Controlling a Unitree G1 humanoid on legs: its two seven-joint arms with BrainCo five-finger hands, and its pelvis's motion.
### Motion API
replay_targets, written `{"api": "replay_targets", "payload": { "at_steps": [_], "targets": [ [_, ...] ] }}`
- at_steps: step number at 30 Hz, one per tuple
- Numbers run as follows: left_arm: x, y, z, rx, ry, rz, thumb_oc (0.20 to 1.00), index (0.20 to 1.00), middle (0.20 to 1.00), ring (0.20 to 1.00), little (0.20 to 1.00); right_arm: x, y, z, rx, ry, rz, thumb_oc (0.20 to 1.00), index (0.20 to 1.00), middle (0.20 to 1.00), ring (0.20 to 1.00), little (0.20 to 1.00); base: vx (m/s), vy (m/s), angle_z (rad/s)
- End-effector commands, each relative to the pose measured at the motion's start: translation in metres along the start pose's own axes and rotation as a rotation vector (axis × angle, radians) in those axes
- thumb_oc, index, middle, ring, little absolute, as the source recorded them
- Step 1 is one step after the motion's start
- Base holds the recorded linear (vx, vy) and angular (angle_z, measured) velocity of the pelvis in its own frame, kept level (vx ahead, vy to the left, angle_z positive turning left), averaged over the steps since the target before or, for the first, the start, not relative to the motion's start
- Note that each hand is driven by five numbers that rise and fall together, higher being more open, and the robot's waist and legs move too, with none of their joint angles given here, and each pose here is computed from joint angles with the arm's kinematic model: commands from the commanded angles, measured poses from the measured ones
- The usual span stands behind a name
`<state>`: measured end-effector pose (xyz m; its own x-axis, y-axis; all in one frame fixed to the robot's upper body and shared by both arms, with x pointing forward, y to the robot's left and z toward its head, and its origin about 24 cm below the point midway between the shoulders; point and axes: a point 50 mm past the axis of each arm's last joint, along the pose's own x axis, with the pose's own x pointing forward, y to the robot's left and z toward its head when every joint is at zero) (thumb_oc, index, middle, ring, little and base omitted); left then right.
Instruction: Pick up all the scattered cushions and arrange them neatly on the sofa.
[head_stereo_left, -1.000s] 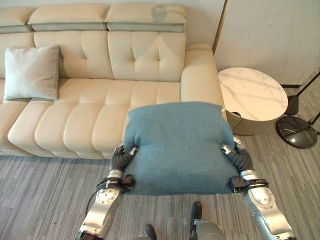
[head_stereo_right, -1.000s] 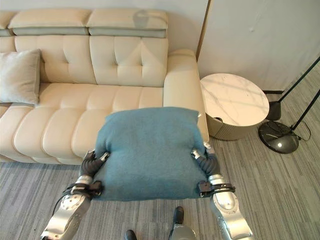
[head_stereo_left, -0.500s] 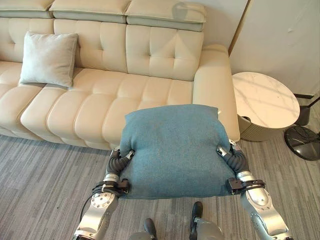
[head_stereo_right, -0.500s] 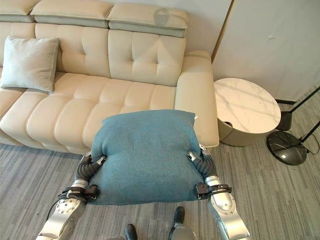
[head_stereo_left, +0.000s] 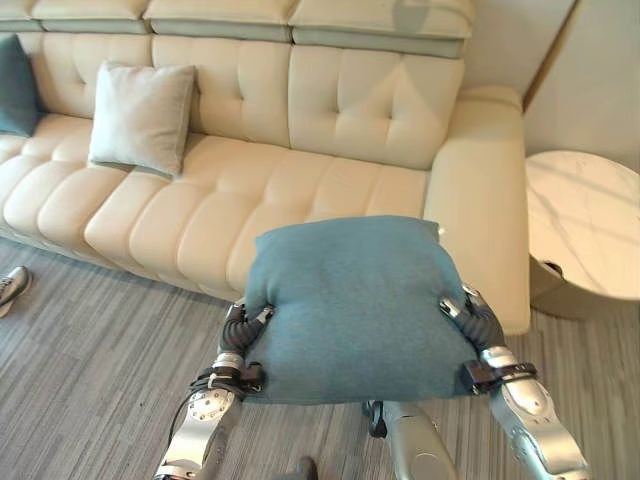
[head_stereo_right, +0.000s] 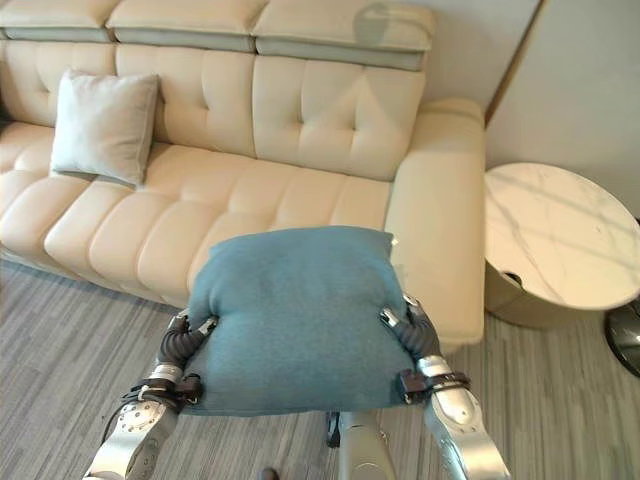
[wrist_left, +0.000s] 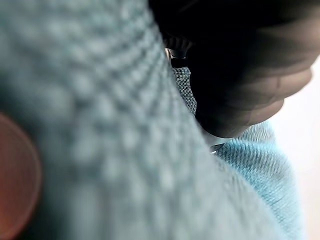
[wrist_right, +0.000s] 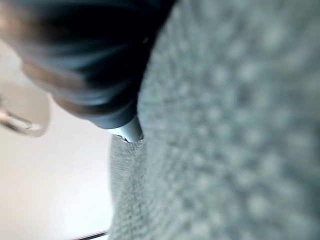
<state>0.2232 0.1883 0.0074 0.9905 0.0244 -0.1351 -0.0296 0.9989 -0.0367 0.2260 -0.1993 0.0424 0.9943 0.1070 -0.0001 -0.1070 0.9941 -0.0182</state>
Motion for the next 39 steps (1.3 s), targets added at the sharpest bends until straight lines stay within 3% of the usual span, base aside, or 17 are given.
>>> {"api": "replay_targets", "payload": {
  "at_steps": [1,13,19,28,35,39],
  "targets": [
    [0.005,-0.022,0.042,-0.001,-0.238,-0.141,0.200,0.200,0.200,0.200,0.200,0.013,0.020,0.049,0.025,-0.283,0.104,0.200,0.200,0.200,0.200,0.200,0.24,-0.082,0.02],
    [0.007,-0.016,0.046,0.004,-0.245,-0.086,0.200,0.200,0.200,0.200,0.200,0.013,0.003,0.050,-0.091,-0.276,-0.008,0.200,0.200,0.200,0.200,0.200,0.26,0.078,-0.54],
    [0.008,-0.017,0.046,0.024,-0.245,-0.102,0.200,0.200,0.200,0.200,0.200,0.016,0.007,0.045,-0.179,-0.242,0.016,0.200,0.200,0.200,0.200,0.200,0.17,0.244,-0.71],
    [0.009,-0.002,0.047,0.081,-0.241,-0.049,0.200,0.200,0.200,0.200,0.200,0.024,0.021,0.040,-0.119,-0.226,0.055,0.200,0.200,0.200,0.200,0.200,0.05,0.230,-0.30],
    [0.015,0.016,0.056,0.129,-0.281,0.038,0.200,0.200,0.200,0.200,0.200,0.041,0.044,0.066,-0.051,-0.357,0.111,0.200,0.200,0.200,0.200,0.200,0.01,0.112,-0.40],
    [0.024,0.008,0.068,0.122,-0.336,0.021,0.200,0.200,0.200,0.200,0.200,0.047,0.047,0.078,-0.049,-0.418,0.105,0.200,0.200,0.200,0.200,0.200,0.02,-0.018,0.06]
  ]
}}
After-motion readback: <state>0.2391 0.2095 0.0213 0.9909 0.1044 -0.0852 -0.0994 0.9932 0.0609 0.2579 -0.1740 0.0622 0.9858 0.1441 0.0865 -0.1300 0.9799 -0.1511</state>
